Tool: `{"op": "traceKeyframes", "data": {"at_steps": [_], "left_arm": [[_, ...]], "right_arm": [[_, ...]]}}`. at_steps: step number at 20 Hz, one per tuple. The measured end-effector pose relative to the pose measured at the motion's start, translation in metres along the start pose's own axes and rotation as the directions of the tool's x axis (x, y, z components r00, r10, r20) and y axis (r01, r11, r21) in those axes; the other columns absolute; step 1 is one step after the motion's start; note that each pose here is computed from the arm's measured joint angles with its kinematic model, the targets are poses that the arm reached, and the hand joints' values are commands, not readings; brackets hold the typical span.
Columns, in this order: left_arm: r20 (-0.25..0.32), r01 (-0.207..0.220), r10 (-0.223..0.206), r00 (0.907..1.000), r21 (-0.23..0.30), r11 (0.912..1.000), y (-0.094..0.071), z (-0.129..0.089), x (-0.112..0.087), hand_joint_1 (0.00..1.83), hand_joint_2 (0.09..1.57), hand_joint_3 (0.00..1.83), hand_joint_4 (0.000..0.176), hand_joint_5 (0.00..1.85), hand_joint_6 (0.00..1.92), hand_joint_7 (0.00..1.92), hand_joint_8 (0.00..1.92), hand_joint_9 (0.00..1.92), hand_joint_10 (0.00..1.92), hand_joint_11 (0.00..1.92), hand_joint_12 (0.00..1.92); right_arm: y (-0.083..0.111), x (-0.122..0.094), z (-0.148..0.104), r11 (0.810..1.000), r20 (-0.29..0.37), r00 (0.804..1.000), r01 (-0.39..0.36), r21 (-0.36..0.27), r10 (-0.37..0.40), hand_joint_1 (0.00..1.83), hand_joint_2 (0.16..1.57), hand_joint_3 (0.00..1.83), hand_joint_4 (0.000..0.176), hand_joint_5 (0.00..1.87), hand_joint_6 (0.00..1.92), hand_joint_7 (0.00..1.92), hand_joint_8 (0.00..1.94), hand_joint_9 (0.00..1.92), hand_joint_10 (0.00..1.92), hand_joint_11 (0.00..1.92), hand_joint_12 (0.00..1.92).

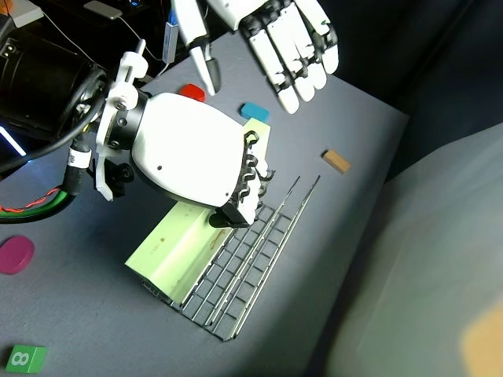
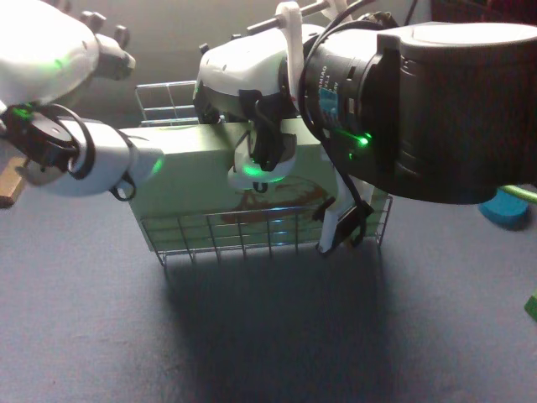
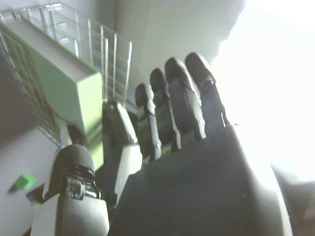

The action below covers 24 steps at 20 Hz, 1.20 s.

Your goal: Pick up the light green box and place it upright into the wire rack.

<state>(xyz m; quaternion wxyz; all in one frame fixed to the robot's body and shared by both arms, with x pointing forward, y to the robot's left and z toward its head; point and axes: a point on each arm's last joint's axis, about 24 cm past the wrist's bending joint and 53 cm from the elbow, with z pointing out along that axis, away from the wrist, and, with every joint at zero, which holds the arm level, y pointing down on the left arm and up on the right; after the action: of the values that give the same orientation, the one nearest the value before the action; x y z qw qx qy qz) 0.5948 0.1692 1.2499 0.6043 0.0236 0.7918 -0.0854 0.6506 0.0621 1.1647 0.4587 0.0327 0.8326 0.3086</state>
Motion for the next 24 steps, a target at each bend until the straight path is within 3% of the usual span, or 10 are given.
{"op": "traceKeyframes", "data": {"at_steps": [7, 9, 10, 11, 12, 13, 14, 18, 21, 24], "left_arm": [[0.005, 0.019, -0.019, 0.9998, -0.014, 0.9997, 0.001, -0.001, 0.001, 0.14, 1.24, 0.0, 0.001, 0.37, 0.0, 0.37, 0.0, 0.33, 0.0, 0.0, 0.68], [0.004, 0.022, -0.022, 0.9998, -0.008, 0.9997, -0.001, -0.001, 0.001, 0.14, 1.24, 0.0, 0.001, 0.37, 0.0, 0.37, 0.0, 0.33, 0.0, 0.0, 0.68], [0.005, 0.022, -0.022, 0.9998, -0.009, 0.9997, -0.001, -0.001, 0.001, 0.14, 1.24, 0.0, 0.001, 0.37, 0.0, 0.37, 0.0, 0.33, 0.0, 0.0, 0.68], [0.005, 0.022, -0.021, 0.9998, -0.01, 0.9997, 0.0, -0.001, 0.001, 0.14, 1.24, 0.0, 0.001, 0.37, 0.0, 0.37, 0.0, 0.33, 0.0, 0.0, 0.68], [0.005, 0.022, -0.022, 0.9997, -0.011, 0.9997, 0.0, -0.001, 0.001, 0.13, 1.24, 0.0, 0.001, 0.37, 0.0, 0.37, 0.0, 0.33, 0.0, 0.0, 0.68], [0.005, 0.022, -0.022, 0.9997, -0.011, 0.9997, 0.0, -0.001, 0.001, 0.12, 1.24, 0.0, 0.001, 0.37, 0.0, 0.37, 0.0, 0.33, 0.0, 0.0, 0.68], [0.005, 0.022, -0.022, 0.9997, -0.01, 0.9997, 0.0, -0.001, 0.001, 0.12, 1.24, 0.0, 0.0, 0.38, 0.01, 0.37, 0.0, 0.33, 0.0, 0.0, 0.68], [0.005, 0.025, -0.025, 0.9997, -0.009, 0.9997, -0.001, -0.002, 0.001, 0.12, 1.24, 0.0, 0.0, 0.39, 0.01, 0.36, 0.0, 0.32, 0.0, 0.0, 0.67], [0.005, 0.026, -0.026, 0.9996, 0.002, 0.9997, -0.007, -0.001, 0.001, 0.11, 1.25, 0.0, 0.0, 0.39, 0.01, 0.36, 0.0, 0.31, 0.0, 0.0, 0.67], [0.001, 0.021, -0.021, 0.9998, 0.022, 0.9995, -0.017, 0.0, 0.002, 0.11, 1.25, 0.0, 0.0, 0.39, 0.01, 0.36, 0.0, 0.31, 0.0, 0.0, 0.67]], "right_arm": [[0.0, 0.0, 0.0, 1.0, 0.0, 1.0, 0.001, 0.001, -0.001, 1.35, 1.2, 0.0, 0.0, 0.68, 1.23, 0.86, 1.18, 0.81, 1.47, 0.71, 1.51], [0.0, 0.0, 0.0, 1.0, 0.0, 1.0, 0.0, 0.002, 0.0, 1.34, 1.23, 0.0, 0.0, 0.61, 1.31, 0.83, 1.25, 0.73, 1.54, 0.66, 1.52], [0.0, 0.0, 0.0, 1.0, 0.0, 1.0, 0.001, 0.002, -0.001, 1.18, 1.26, 0.0, 0.0, 0.63, 1.4, 0.8, 1.34, 0.61, 1.15, 0.57, 1.49], [-0.001, 0.0, 0.0, 1.0, 0.001, 1.0, 0.001, 0.003, -0.001, 1.08, 1.28, 0.0, 0.0, 0.66, 1.43, 0.66, 0.83, 0.55, 0.91, 0.47, 1.46], [-0.001, 0.0, 0.0, 1.0, 0.001, 1.0, 0.001, 0.004, -0.001, 1.0, 1.22, 0.0, 0.0, 0.53, 0.73, 0.65, 0.48, 0.52, 0.7, 0.37, 1.4], [-0.002, 0.0, 0.0, 1.0, 0.001, 1.0, 0.004, 0.006, -0.004, 0.93, 1.19, 0.0, 0.0, 0.54, 0.33, 0.66, 0.26, 0.5, 0.54, 0.29, 1.38], [-0.003, 0.002, 0.0, 1.0, 0.0, 1.0, 0.008, 0.006, -0.008, 0.88, 1.16, 0.0, 0.0, 0.56, 0.14, 0.67, 0.14, 0.49, 0.42, 0.23, 1.36], [-0.003, 0.002, 0.001, 1.0, -0.002, 1.0, 0.008, 0.006, -0.008, 0.76, 1.1, 0.0, 0.0, 0.51, 0.0, 0.57, 0.0, 0.48, 0.09, 0.1, 1.22], [-0.007, -0.001, 0.0, 1.0, 0.0, 1.0, 0.006, 0.01, -0.006, 0.72, 1.07, 0.0, 0.0, 0.47, 0.0, 0.54, 0.0, 0.44, 0.05, 0.06, 1.2], [-0.018, -0.019, -0.01, 0.999, 0.006, 1.0, -0.026, 0.027, 0.026, 0.68, 1.08, 0.0, 0.0, 0.44, 0.0, 0.51, 0.0, 0.43, 0.04, 0.03, 1.18]]}}
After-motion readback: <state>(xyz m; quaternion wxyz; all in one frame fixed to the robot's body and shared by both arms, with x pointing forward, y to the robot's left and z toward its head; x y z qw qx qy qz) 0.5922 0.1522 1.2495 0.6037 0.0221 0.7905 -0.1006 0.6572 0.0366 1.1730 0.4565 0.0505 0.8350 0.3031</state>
